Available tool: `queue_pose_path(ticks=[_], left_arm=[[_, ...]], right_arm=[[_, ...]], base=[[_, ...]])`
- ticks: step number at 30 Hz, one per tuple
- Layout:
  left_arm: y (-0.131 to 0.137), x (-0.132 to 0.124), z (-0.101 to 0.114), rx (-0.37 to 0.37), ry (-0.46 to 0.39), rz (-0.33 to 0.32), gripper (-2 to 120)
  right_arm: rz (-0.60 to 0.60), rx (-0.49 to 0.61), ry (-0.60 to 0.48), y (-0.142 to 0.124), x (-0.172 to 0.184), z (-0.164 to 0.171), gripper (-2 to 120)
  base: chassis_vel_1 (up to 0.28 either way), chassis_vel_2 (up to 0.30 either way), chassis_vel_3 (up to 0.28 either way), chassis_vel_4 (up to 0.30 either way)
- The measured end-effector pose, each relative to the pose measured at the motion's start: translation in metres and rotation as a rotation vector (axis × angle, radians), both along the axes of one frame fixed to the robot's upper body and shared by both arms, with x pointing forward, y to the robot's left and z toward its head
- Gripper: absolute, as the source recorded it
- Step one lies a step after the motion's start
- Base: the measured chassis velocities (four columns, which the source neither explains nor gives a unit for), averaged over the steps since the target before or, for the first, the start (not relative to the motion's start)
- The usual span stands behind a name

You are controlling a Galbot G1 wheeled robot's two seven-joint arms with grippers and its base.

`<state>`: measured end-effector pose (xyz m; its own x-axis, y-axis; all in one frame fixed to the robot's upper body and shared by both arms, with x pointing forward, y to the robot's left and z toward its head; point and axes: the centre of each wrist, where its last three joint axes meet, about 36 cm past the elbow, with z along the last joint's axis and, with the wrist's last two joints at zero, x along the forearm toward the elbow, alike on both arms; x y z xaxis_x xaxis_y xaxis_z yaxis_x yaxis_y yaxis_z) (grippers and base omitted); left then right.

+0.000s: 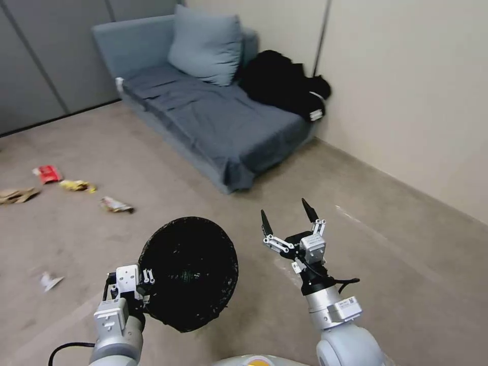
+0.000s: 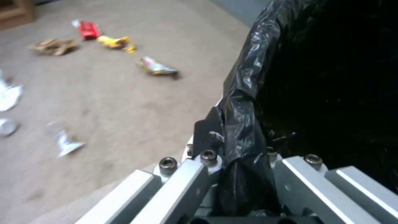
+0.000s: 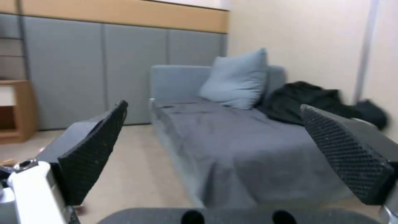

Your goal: Pick up the trash bin, then pick up the garbage from the floor and place it into the trash bin.

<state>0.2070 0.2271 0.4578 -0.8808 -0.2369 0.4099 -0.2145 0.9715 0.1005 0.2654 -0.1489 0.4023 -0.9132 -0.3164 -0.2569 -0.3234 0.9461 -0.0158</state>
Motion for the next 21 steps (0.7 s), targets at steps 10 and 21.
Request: queue_pose_path(ticks=[10, 21], left_arm=[[0.0005, 0.0010, 0.0025, 0.003, -0.007, 0.002, 1], [0.0003, 0.0011, 0.0033, 0.004, -0.008, 0.002, 1]], right_arm=[[0.002, -0.011, -0.003, -0.0026, 0.0004, 0.0009, 100], [0.004, -0.018, -0.005, -0.0038, 0.0007, 0.0014, 100]], base=[[0.127, 0.124, 0.125, 0.123], [0.121, 0.120, 0.129, 0.124]])
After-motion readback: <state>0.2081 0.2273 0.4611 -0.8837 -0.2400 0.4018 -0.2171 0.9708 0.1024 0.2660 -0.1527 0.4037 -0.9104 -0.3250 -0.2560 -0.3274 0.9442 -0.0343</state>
